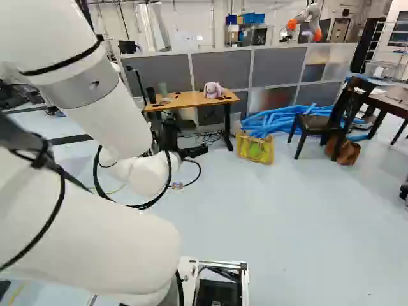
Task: Pick up the bag on the ground and place it on the table
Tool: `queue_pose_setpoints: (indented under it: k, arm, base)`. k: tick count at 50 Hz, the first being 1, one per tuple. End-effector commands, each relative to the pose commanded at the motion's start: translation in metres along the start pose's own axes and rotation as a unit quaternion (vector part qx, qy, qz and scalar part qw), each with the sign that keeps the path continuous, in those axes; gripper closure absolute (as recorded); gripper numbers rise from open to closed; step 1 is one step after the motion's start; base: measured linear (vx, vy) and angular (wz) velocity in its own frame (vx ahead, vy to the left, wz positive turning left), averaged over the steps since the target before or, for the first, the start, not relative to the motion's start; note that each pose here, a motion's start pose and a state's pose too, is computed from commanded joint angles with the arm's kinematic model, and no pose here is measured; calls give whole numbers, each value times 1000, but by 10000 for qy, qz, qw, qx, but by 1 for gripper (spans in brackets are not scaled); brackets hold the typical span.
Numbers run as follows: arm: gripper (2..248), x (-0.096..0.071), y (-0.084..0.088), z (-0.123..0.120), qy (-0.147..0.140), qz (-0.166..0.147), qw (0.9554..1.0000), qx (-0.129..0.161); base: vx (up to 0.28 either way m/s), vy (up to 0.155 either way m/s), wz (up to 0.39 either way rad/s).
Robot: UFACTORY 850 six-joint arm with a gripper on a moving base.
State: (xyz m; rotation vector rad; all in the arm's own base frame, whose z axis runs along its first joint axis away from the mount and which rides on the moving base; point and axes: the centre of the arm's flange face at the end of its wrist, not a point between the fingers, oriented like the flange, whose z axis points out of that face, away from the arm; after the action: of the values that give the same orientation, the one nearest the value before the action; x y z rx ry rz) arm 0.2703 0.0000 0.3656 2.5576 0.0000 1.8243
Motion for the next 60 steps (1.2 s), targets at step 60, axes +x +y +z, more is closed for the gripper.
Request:
queue_pose_setpoints:
  k: [60]
  arm:
    - [3, 0, 0, 0, 0, 0, 10000, 0]
  base:
    - [39, -9, -51]
